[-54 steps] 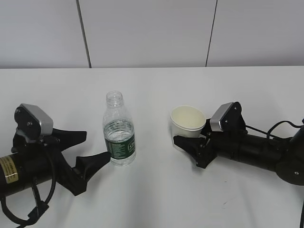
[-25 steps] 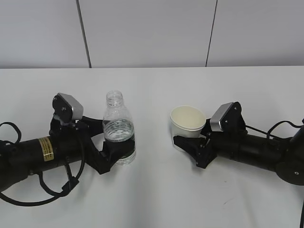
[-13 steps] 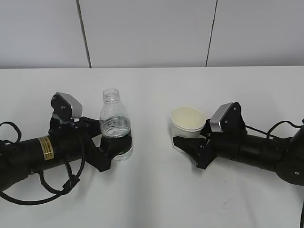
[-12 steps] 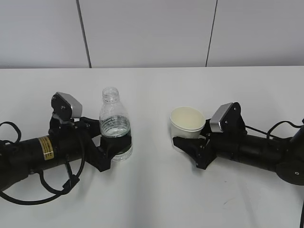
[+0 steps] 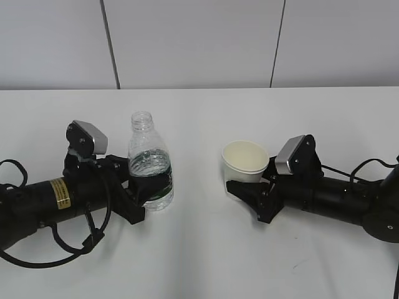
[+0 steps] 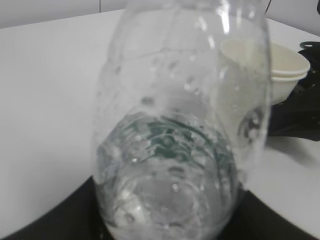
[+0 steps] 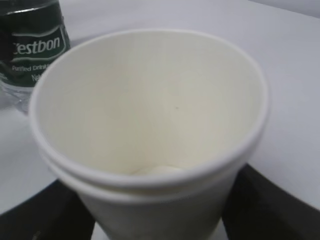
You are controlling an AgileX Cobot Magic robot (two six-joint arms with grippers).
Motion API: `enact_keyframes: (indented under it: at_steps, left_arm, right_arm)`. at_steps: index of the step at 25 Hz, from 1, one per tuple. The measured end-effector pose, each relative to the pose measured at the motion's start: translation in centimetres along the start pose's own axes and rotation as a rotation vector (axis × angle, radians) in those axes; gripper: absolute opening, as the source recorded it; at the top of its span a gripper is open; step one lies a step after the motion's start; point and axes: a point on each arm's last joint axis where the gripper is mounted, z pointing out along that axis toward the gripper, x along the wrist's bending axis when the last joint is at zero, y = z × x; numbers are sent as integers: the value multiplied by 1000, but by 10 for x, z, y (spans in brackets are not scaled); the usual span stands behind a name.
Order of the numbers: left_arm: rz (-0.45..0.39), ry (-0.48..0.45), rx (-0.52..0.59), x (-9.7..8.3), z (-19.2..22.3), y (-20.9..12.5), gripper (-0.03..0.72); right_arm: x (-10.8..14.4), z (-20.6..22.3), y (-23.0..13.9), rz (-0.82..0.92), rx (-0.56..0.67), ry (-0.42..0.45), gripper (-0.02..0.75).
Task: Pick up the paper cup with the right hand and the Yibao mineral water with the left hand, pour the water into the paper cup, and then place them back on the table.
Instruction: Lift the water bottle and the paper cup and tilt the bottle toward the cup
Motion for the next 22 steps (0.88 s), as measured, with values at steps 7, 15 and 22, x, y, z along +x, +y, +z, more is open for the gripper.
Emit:
enact_keyframes:
  at_steps: [7,15,22]
  left_arm:
    - [49,1,3,0,0,0,364]
    - [148,37,-22,2,-4,16,364]
    - [304,67,-29,4,-4,19,363]
  right_arm:
    - [5,3,3,5,1,105,523]
    - [10,7,7,-4,8,222,522]
    - [40,26,15,-64,4,352,522]
